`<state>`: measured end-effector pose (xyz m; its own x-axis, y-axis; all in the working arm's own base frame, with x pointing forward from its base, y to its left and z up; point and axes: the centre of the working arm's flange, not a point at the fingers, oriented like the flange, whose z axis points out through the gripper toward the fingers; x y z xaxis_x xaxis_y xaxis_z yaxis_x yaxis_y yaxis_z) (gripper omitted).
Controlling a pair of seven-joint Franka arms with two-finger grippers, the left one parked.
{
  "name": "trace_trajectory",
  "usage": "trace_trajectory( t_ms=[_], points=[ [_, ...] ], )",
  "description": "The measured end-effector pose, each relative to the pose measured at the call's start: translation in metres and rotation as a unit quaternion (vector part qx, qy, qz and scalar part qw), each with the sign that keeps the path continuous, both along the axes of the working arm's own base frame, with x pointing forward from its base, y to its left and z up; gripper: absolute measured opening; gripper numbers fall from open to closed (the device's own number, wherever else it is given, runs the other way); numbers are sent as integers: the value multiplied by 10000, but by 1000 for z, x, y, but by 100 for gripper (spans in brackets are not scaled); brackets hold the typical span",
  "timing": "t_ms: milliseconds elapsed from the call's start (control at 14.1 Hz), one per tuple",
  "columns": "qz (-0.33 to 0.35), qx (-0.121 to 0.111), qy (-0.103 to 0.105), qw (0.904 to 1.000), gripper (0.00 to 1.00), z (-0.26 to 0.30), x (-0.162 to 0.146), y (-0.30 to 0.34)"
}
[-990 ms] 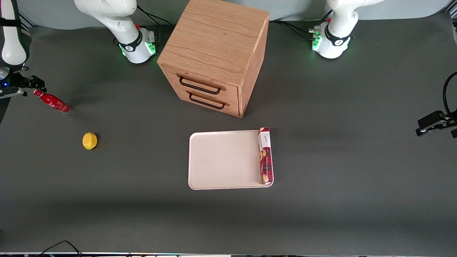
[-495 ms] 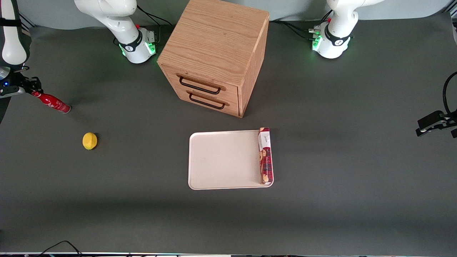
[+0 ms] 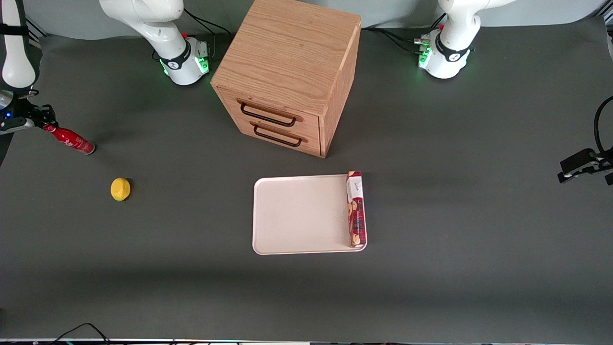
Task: Place coke bottle on tray
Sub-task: 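Close the right gripper on the bottle cap and lift it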
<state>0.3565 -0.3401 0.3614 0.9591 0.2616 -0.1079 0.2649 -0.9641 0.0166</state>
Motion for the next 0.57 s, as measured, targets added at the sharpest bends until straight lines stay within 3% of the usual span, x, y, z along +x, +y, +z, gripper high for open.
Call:
trace_trajectory(
  t_ms=[212, 566],
  points=[
    [141, 235, 47, 9996, 32, 90, 43, 17],
    [223, 222, -31, 9995, 32, 244, 111, 135]
  ],
)
